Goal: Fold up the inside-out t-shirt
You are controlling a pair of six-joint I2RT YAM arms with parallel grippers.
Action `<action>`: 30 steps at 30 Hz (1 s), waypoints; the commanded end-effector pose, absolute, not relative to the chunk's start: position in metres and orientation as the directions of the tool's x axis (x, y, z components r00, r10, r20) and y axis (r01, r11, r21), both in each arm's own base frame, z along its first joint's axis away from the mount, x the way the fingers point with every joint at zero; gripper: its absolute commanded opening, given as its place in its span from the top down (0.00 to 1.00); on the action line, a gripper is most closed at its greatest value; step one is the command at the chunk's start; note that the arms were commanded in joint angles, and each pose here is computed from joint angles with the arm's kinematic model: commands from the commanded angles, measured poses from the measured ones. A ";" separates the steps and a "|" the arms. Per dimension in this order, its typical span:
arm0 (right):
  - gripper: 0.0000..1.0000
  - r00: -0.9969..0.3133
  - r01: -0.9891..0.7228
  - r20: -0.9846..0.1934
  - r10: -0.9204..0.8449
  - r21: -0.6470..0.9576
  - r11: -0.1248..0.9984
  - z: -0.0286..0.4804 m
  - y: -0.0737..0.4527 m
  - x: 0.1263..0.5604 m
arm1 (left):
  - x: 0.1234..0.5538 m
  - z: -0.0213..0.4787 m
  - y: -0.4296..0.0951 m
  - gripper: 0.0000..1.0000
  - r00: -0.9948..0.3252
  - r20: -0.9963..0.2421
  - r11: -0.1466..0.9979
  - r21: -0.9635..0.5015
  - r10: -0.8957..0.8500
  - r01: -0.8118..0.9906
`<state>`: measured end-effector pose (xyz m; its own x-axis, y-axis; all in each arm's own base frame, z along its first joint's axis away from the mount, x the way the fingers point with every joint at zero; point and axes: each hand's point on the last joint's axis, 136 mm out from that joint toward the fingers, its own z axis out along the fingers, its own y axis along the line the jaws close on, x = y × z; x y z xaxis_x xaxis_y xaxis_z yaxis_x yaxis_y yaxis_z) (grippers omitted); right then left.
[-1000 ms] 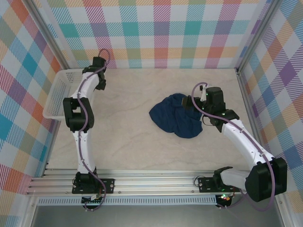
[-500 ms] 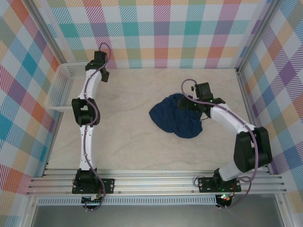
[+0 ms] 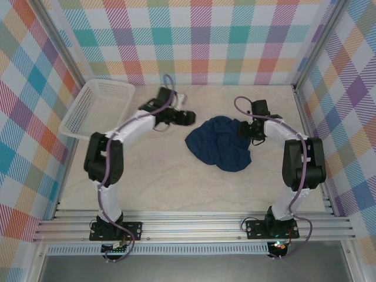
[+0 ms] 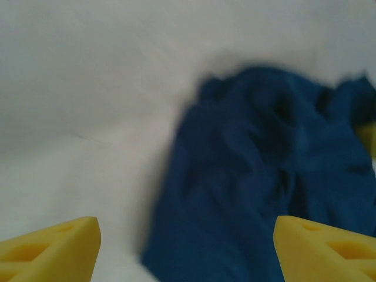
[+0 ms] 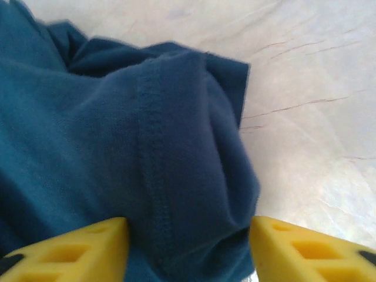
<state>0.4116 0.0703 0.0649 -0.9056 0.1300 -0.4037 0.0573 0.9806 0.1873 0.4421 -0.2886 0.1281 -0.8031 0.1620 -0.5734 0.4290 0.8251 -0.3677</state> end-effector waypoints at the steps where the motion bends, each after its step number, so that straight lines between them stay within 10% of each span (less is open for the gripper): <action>1: 0.58 -0.889 0.028 -0.440 0.126 0.223 0.974 0.075 0.079 0.417 | 0.426 0.083 -0.296 0.23 -0.846 -0.485 0.829 -0.361 0.224 0.426; 6: 0.82 -0.878 0.016 -0.466 0.113 0.208 0.978 0.082 0.076 0.413 | 0.420 0.042 -0.298 0.31 -0.864 -0.409 0.853 -0.294 0.295 0.430; 13: 0.99 -0.766 -0.093 -0.630 0.127 0.303 0.948 0.174 0.092 0.413 | 0.440 0.098 -0.298 0.97 -0.816 -0.515 0.848 -0.279 0.265 0.451; 22: 1.00 -0.229 -0.426 -0.939 0.256 0.333 0.841 0.453 0.109 0.345 | 0.416 0.408 -0.211 1.00 -0.327 -0.925 0.839 -0.328 -0.193 0.433; 30: 1.00 -0.038 -0.447 -0.961 0.275 0.262 0.855 0.545 0.097 0.311 | 0.353 0.542 -0.130 1.00 0.036 -0.973 0.934 -0.208 -0.228 0.290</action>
